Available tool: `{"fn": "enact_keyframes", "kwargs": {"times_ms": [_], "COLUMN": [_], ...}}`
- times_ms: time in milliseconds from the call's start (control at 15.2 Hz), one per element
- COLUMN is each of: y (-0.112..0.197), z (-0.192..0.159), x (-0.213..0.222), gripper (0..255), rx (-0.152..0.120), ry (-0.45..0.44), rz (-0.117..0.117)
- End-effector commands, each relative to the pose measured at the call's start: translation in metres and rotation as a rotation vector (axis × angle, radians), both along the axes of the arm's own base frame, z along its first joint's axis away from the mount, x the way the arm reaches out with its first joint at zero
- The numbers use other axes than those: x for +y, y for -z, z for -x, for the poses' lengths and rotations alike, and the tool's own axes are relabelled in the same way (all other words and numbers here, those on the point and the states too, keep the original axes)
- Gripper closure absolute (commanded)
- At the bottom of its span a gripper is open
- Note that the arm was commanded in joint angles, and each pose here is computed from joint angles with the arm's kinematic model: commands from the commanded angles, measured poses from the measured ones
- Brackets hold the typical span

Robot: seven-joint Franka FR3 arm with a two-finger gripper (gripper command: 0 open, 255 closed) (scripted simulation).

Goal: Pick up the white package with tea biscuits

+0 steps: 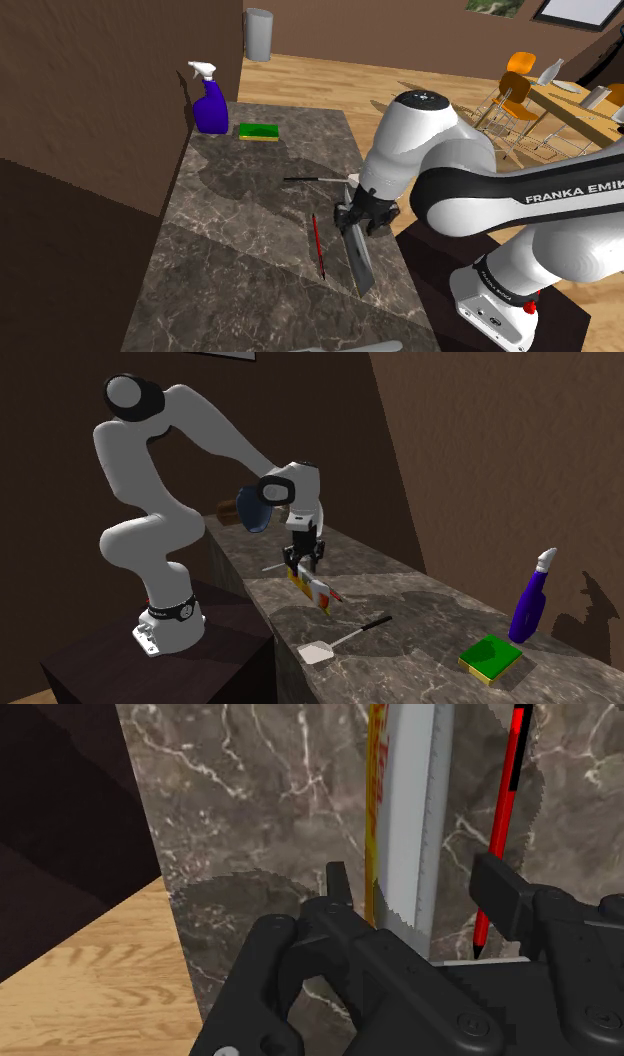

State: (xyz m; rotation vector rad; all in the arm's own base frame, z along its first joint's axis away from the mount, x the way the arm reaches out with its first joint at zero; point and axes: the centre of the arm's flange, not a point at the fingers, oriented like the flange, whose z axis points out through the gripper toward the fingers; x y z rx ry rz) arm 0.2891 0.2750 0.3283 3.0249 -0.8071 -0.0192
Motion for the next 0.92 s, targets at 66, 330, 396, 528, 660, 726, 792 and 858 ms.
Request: {"fn": "enact_keyframes", "kwargs": {"times_ms": [66,330,396,528,660,726,792,858], "y": [0.001,0.001,0.001,0.001,-0.01,-0.015,-0.02,-0.025], "z": [0.0,0.0,0.0,0.0,0.0,0.0,0.0,0.0], "x": [0.0,0.0,0.0,0.0,0.0,0.0,0.0,0.0], "gripper": [255,255,255,255,255,255,255,255], "rx": [0.0,0.0,0.0,0.0,0.0,0.0,0.0,0.0], "ry": [0.0,0.0,0.0,0.0,0.0,0.0,0.0,0.0], "rz": [0.0,0.0,0.0,0.0,0.0,0.0,0.0,0.0]}}
